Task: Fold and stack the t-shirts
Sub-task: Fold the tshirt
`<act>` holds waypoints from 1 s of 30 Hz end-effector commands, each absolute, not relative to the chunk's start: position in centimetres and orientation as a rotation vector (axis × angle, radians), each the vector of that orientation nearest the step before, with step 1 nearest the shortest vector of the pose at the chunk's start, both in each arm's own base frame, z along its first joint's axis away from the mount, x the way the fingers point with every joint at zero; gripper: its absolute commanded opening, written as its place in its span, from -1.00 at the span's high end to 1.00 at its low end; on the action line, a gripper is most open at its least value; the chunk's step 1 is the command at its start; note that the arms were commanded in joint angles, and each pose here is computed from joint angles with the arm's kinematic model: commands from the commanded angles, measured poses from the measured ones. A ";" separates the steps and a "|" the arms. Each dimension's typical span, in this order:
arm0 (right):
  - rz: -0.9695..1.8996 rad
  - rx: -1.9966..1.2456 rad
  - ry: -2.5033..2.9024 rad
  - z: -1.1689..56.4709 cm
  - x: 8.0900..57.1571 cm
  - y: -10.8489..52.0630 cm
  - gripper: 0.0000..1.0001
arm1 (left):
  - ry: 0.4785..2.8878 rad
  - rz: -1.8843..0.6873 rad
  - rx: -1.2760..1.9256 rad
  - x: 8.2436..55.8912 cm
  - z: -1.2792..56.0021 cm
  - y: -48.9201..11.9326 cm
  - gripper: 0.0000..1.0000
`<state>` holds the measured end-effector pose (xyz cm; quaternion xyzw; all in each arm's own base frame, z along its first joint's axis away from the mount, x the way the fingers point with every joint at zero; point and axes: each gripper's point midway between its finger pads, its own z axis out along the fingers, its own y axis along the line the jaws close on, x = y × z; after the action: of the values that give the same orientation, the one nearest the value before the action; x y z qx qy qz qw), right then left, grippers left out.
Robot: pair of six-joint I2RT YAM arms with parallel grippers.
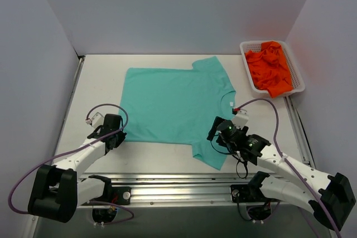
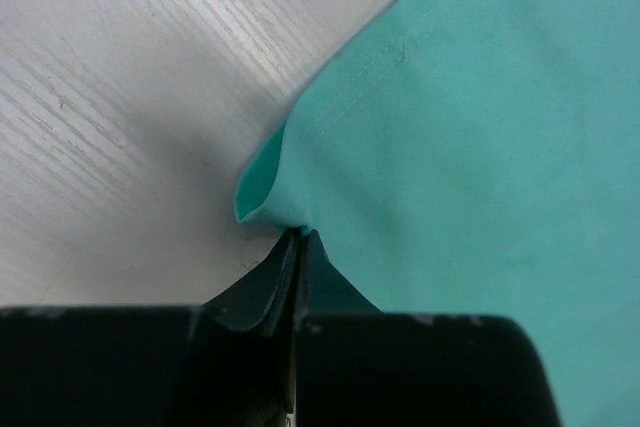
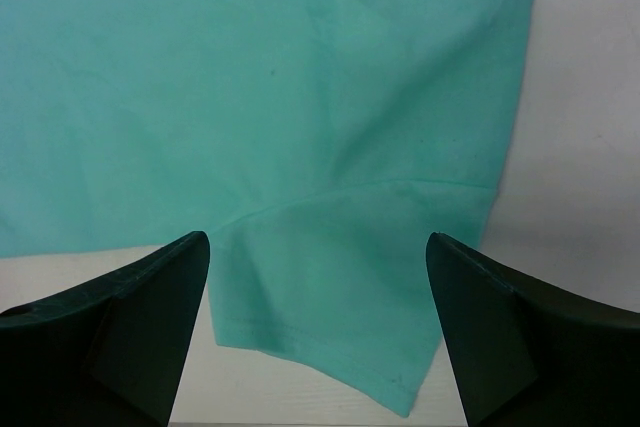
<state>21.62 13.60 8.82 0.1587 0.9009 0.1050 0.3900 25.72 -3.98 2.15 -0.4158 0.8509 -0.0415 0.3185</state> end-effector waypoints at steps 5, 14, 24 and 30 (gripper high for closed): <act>0.238 0.499 2.364 7.0 19.0 12.7 -0.66 | 2.144 -0.172 -1.042 28.0 3.8 -4.2 0.95; 0.185 0.578 2.410 5.4 15.4 12.7 -0.59 | 2.116 -0.204 -0.967 29.1 4.6 -4.5 0.95; 0.136 0.579 2.450 2.3 12.8 14.3 -0.56 | 2.118 -0.245 -0.920 29.4 4.9 -5.1 0.95; 0.139 0.573 2.460 1.5 12.4 15.1 -0.55 | 2.113 -0.247 -0.916 29.6 4.9 -5.2 0.95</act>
<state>12.01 15.98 1.90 0.1975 0.9361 0.0725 0.2820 28.50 -4.81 3.76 -0.3713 0.8438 -0.0812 0.3789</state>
